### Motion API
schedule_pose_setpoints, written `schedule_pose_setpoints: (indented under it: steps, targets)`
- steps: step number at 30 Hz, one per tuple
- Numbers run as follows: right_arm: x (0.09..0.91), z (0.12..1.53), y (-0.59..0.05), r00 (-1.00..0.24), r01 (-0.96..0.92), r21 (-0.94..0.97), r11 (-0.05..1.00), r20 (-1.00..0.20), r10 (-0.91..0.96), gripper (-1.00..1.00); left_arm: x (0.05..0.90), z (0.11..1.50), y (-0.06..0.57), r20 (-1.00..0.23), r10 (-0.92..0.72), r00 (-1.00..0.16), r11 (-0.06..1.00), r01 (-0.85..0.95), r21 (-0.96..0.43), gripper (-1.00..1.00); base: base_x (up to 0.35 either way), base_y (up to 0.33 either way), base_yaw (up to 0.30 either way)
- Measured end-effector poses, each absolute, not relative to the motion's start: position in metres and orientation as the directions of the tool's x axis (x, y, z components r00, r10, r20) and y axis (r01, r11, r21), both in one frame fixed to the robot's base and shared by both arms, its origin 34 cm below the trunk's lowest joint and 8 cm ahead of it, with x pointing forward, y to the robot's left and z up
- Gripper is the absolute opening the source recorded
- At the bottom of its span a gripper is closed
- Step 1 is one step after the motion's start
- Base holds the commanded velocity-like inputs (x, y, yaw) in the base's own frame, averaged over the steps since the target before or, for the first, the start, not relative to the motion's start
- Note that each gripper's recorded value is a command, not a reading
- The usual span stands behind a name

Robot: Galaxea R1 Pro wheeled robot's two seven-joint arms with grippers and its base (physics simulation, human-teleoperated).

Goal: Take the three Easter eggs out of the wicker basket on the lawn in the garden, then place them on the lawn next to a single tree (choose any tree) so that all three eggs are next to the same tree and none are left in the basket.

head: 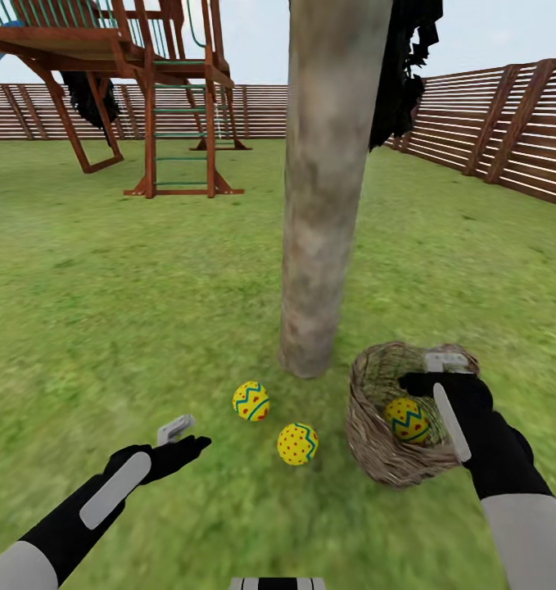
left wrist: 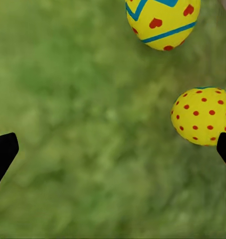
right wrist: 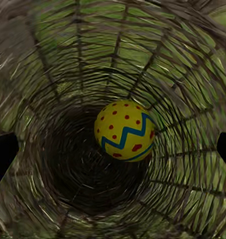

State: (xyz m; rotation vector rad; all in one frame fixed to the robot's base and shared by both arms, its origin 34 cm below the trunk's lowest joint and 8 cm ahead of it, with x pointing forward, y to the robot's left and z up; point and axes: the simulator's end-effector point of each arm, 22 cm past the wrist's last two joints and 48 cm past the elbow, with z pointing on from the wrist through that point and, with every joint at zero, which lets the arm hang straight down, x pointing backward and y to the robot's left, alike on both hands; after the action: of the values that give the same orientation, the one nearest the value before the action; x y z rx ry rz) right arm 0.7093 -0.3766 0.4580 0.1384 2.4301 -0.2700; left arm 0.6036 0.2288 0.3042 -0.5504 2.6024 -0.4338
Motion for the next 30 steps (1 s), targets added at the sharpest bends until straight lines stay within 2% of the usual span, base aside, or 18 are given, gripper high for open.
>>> schedule_pose_setpoints:
  steps: [2,4,8,12,16,18,22,30]
  targets:
    - [0.706,0.418,-0.388,-0.839,0.173,-0.166,0.971,-0.541,0.057,1.00,0.613,0.319,0.222,-0.378,-0.440,-0.814,0.870,-0.282,-0.405,1.00,0.000,-0.040,0.000]
    - [0.705,0.402,-0.386,-0.866,0.163,-0.158,0.974,-0.496,0.065,1.00,0.629,0.346,0.217,-0.422,-0.442,-0.792,0.866,-0.255,-0.430,1.00,0.000,-0.012,0.000]
    - [0.704,0.388,-0.376,-0.891,0.123,-0.164,0.979,-0.452,0.037,1.00,0.654,0.391,0.226,-0.477,-0.479,-0.737,0.854,-0.266,-0.447,1.00,0.000,-0.002,0.000]
    - [0.704,0.375,-0.379,-0.916,0.114,-0.178,0.977,-0.399,0.034,1.00,0.684,0.438,0.237,-0.455,-0.443,-0.772,0.858,-0.218,-0.465,1.00,0.000,0.000,0.000]
    - [0.726,0.374,-0.394,-0.914,0.142,-0.189,0.972,-0.403,0.055,1.00,0.732,0.503,0.251,-0.508,-0.399,-0.763,0.876,-0.154,-0.457,1.00,0.000,0.000,0.000]
    - [0.731,0.373,-0.403,-0.917,0.146,-0.212,0.966,-0.396,0.052,1.00,0.751,0.517,0.263,-0.485,-0.373,-0.791,0.887,-0.150,-0.437,1.00,0.000,0.000,0.000]
    - [0.730,0.370,-0.407,-0.922,0.145,-0.227,0.963,-0.384,0.048,1.00,0.807,0.567,0.275,-0.381,-0.467,-0.798,0.809,-0.212,-0.548,1.00,0.000,0.000,0.000]
    - [0.732,0.373,-0.413,-0.918,0.155,-0.228,0.961,-0.393,0.054,1.00,0.817,0.580,0.272,-0.371,-0.477,-0.797,0.795,-0.211,-0.568,1.00,0.000,0.000,0.000]
